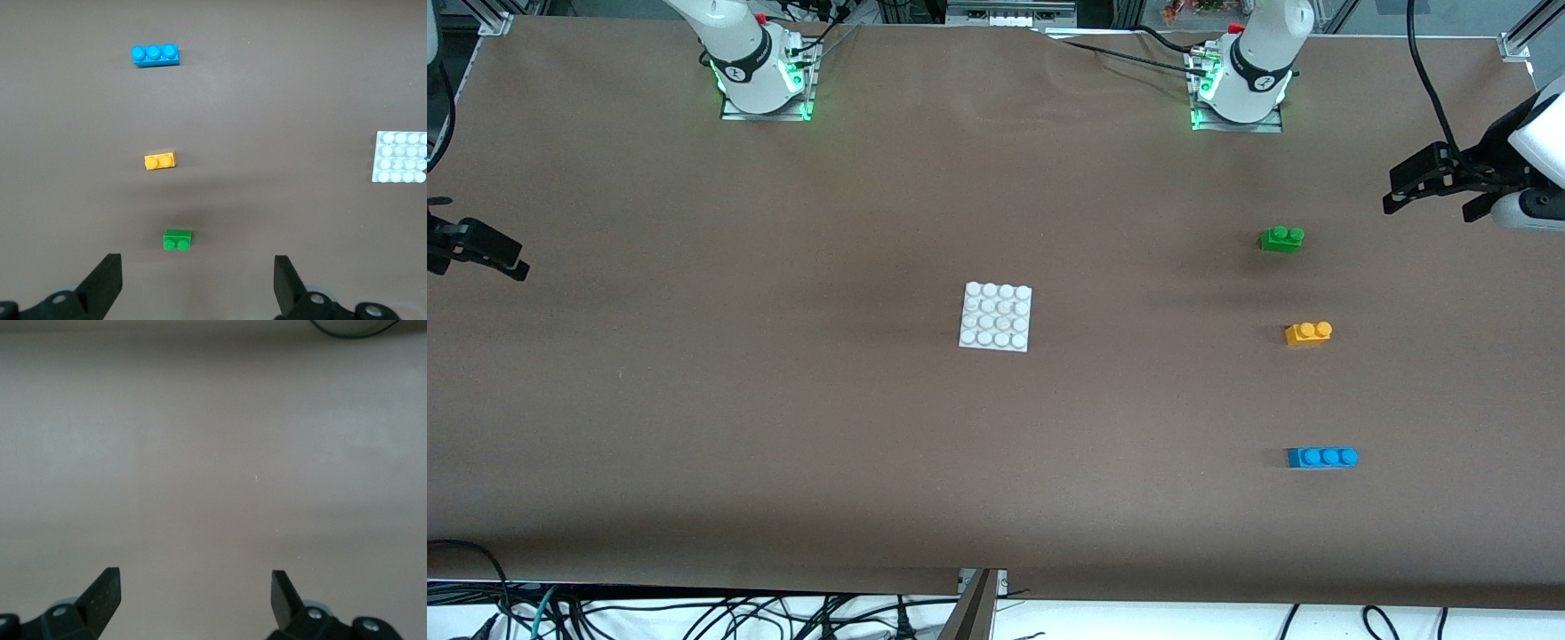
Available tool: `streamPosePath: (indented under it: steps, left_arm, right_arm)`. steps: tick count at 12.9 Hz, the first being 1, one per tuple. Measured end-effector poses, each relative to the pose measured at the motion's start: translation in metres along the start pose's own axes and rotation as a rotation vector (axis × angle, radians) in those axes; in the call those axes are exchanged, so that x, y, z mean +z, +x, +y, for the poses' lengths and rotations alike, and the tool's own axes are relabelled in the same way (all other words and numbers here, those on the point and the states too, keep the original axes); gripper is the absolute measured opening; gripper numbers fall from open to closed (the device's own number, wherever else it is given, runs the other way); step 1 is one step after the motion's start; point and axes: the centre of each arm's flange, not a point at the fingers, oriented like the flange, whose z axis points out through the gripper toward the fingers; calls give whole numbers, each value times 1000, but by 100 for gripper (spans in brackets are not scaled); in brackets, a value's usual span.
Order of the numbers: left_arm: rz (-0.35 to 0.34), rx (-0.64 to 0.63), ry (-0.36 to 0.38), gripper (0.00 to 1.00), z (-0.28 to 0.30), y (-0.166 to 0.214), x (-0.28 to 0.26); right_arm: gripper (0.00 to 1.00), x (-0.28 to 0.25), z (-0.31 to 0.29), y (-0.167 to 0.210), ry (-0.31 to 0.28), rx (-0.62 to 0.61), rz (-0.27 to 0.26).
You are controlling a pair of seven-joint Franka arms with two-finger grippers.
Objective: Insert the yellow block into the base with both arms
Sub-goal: 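Move the left gripper over the yellow brick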
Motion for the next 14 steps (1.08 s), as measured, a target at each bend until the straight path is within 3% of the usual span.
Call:
streamPosePath:
  steps: [2,14]
  left_arm:
    - [0,0,0,100,0,0,0]
    - [-7,-3,-1,100,-2,2,3]
  right_arm:
    - [100,9,0,-7,3,-1,-24]
    - [100,8,-17,-6,5,-30,-22]
